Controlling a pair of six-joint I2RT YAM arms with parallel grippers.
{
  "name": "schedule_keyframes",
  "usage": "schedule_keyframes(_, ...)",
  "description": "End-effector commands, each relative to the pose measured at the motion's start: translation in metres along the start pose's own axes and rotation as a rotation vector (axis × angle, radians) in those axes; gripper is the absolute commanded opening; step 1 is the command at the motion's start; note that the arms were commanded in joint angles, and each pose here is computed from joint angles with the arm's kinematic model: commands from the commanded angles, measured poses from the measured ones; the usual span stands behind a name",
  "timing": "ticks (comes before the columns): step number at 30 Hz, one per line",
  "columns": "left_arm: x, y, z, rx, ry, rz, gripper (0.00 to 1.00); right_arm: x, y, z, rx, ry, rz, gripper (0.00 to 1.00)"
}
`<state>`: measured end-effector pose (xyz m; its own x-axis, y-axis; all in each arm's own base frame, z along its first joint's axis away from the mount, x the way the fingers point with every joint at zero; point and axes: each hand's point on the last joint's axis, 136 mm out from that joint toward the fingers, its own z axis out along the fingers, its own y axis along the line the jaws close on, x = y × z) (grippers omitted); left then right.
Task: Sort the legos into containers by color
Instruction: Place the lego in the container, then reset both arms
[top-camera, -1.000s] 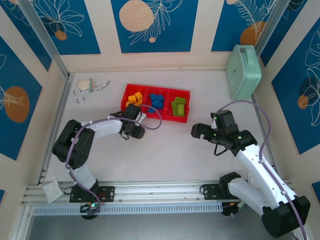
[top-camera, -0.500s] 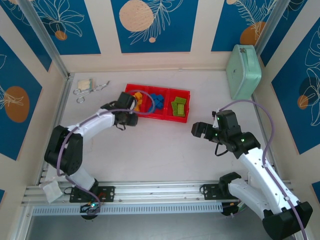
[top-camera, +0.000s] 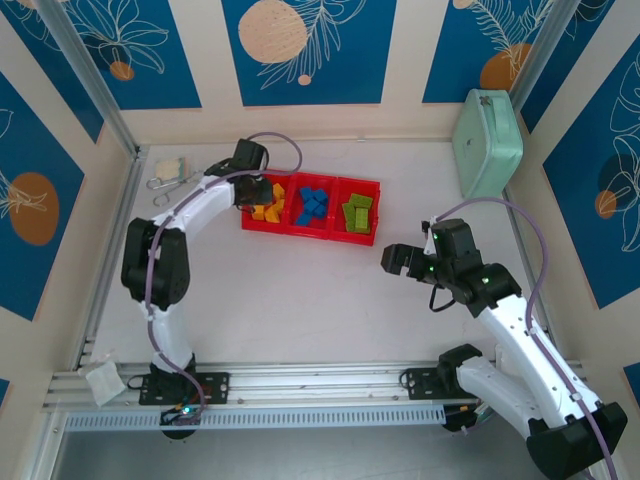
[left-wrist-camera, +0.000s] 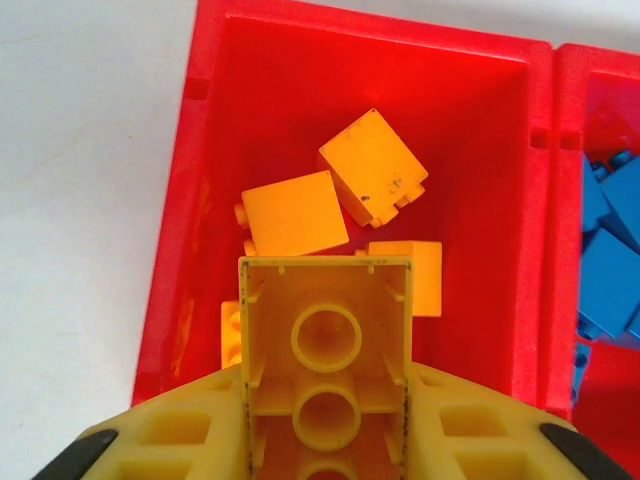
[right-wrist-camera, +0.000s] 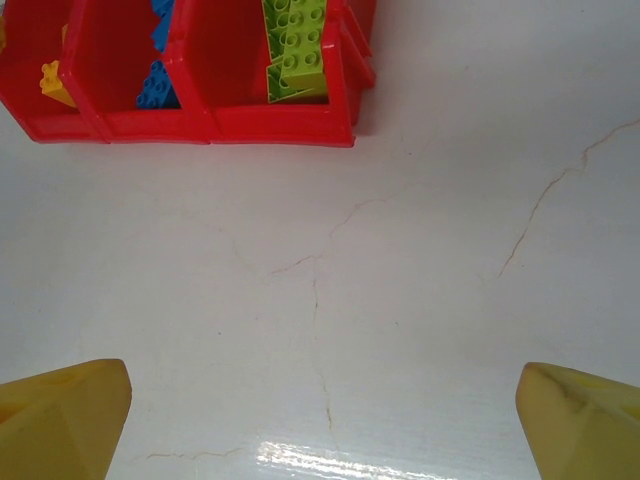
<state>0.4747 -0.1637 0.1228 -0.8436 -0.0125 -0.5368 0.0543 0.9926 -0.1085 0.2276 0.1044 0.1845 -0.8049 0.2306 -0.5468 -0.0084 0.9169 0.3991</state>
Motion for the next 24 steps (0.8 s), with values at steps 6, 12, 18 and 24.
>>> schedule_keyframes(6, -0.012, -0.004, 0.005, 0.027, 0.022, -0.047, 0.39, -0.001, -0.002, -0.008, 0.005, -0.038, -0.042, 0.99)
schedule_keyframes(12, -0.013, -0.004, -0.005, 0.052, -0.017, -0.059, 0.55, -0.01, 0.005, -0.005, -0.005, -0.033, -0.039, 0.99)
schedule_keyframes(18, -0.006, 0.001, -0.036, 0.122, -0.088, -0.092, 0.78, -0.012, 0.001, 0.003, 0.017, -0.043, -0.017, 0.99)
schedule_keyframes(24, 0.011, 0.013, -0.101, 0.159, -0.248, -0.061, 0.89, -0.021, -0.022, 0.013, 0.131, -0.082, -0.038, 0.99)
